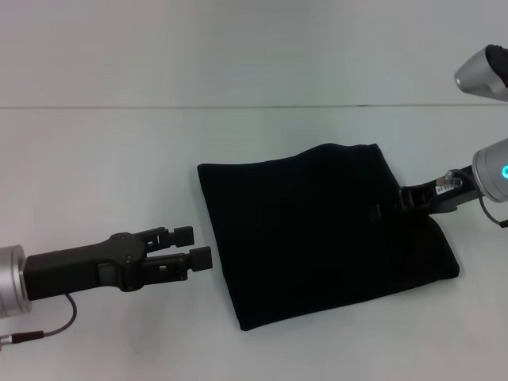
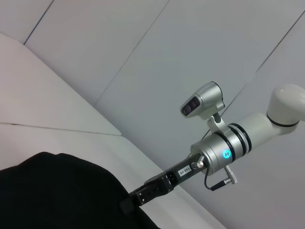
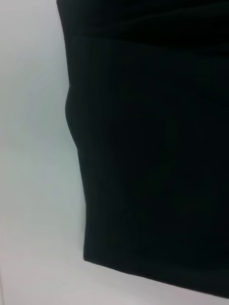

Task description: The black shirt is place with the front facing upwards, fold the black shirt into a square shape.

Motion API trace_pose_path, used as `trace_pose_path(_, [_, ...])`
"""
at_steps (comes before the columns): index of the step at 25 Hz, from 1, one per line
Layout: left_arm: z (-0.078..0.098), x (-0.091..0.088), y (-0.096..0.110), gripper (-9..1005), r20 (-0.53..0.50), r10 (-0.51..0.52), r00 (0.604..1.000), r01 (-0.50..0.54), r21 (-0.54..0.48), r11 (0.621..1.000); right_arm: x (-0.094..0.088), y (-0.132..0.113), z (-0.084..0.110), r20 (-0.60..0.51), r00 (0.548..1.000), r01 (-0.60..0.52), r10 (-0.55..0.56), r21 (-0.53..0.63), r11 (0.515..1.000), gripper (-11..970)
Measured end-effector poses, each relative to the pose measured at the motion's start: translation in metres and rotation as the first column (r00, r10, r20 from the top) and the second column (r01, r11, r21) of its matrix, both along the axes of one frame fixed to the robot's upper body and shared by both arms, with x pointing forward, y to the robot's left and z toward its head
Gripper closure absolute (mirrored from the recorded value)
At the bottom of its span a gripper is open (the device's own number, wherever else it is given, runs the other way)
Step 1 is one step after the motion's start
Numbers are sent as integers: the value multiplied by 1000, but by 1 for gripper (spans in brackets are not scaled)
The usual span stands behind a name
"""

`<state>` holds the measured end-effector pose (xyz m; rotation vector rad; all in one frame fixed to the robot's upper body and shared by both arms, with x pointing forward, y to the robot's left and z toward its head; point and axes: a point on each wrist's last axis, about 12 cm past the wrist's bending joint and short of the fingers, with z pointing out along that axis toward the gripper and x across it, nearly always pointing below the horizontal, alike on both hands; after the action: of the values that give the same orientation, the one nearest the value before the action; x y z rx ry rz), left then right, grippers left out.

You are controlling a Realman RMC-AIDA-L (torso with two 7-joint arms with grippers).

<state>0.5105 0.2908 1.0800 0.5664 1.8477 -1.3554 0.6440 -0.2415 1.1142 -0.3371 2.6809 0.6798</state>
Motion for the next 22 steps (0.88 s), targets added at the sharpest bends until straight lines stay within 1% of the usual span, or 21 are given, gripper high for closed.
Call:
trace_pose_path(1, [0,0,0,89,0,0,1000,0,-1,1000,0,1,0,1,1000,-6,6,-6,1000,326])
trace_pose_path(6, [0,-1,0,88,-1,-1,1000,1,-3,1000,0,5,0,-3,1000,-21,21,-20,1000,534])
trace_pose_path(9, [0,-1,0,88,-2,-2,1000,2,-5,1000,0,5,1,-5,1000,-23,23,-18,1000,777])
trace_pose_path(14, [0,-2,1,88,-3,-1,1000,1,-7,1000,1,5,3,-3,1000,-28,28,-16,999,899])
trace_pose_path(22, [0,-2,1,88,-2,-2,1000,2,-9,1000,2,3,8,12,1000,-25,25,-6,1000,899])
